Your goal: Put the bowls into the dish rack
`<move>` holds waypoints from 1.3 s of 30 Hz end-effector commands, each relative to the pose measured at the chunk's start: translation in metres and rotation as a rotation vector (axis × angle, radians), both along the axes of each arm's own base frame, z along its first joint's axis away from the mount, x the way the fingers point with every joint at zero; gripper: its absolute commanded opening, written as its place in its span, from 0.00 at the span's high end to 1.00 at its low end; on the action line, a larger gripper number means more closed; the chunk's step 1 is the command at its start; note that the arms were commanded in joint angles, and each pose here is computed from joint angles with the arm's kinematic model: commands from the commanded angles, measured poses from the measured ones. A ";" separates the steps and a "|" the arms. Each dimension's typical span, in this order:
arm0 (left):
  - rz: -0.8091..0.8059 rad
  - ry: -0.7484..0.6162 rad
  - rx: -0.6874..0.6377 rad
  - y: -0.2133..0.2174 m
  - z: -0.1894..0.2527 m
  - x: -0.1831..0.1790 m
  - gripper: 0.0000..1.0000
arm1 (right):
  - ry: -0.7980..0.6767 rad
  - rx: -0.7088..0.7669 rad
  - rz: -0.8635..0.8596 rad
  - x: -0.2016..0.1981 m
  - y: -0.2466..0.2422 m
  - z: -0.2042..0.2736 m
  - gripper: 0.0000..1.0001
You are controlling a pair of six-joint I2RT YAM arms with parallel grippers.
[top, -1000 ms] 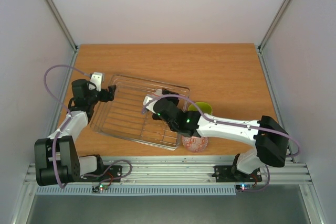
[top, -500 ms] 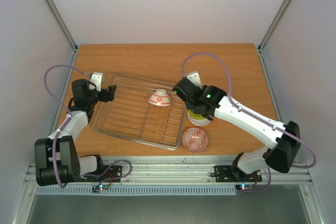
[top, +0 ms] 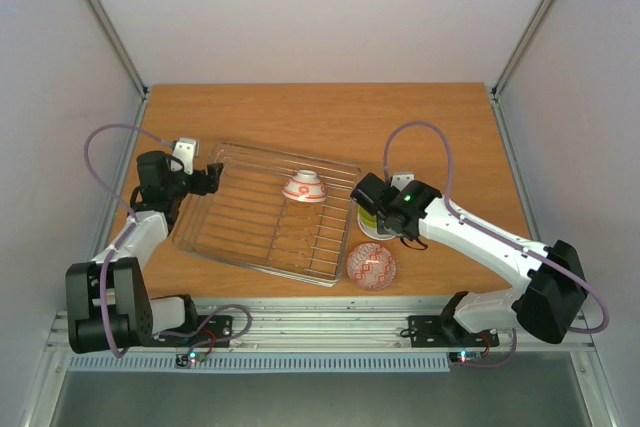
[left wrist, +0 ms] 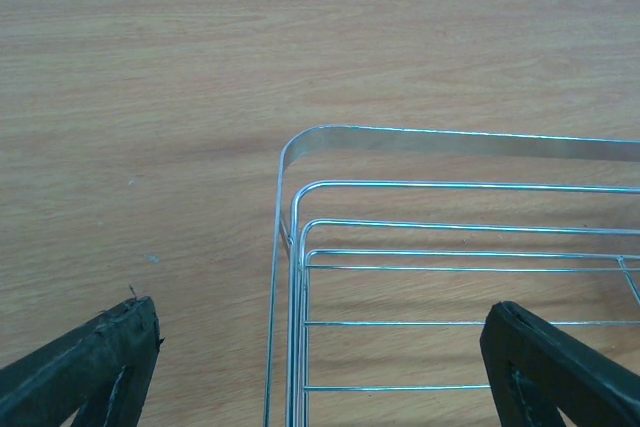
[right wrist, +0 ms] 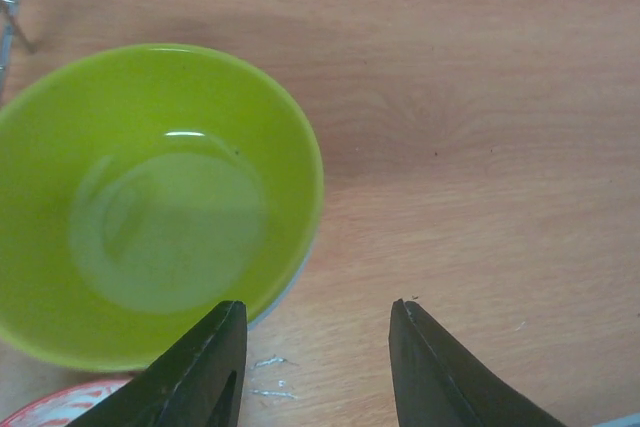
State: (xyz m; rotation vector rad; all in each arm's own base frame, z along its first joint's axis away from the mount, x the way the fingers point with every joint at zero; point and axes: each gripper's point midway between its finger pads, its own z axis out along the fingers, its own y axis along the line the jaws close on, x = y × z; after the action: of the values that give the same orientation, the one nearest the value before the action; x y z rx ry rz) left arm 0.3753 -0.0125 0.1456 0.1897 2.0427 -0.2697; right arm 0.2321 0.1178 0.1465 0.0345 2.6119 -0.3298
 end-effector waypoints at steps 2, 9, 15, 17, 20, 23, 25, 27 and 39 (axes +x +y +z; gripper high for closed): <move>-0.006 -0.032 -0.008 0.000 0.010 0.004 0.12 | 0.016 0.028 -0.087 0.009 -0.009 -0.022 0.59; -0.006 -0.028 0.002 0.001 0.006 0.004 0.11 | -0.007 0.059 -0.121 0.025 -0.018 -0.026 0.60; -0.004 -0.021 0.004 0.002 0.004 0.005 0.11 | -0.036 0.073 -0.126 0.036 -0.020 -0.021 0.60; -0.004 -0.024 0.006 0.002 0.005 0.005 0.11 | -0.035 0.079 -0.118 0.040 -0.018 -0.022 0.60; -0.004 -0.022 0.005 0.002 0.004 0.005 0.11 | -0.023 0.079 -0.108 0.045 -0.014 -0.027 0.61; 0.000 -0.022 0.007 0.002 0.005 0.005 0.12 | -0.018 0.085 -0.097 0.050 -0.010 -0.031 0.63; -0.001 -0.026 0.007 0.002 0.006 0.005 0.11 | -0.010 0.085 -0.092 0.053 -0.008 -0.034 0.64; -0.002 -0.026 0.006 0.002 0.006 0.005 0.11 | -0.006 0.081 -0.088 0.055 -0.006 -0.035 0.67; 0.000 -0.027 0.008 0.002 0.006 0.005 0.12 | 0.011 0.053 -0.078 0.057 -0.007 -0.039 0.84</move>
State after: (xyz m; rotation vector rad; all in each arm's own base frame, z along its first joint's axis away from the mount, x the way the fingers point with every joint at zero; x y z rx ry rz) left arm 0.3754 -0.0126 0.1441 0.1905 2.0464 -0.2710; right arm 0.2804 0.1070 0.0998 0.1431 2.6555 -0.3047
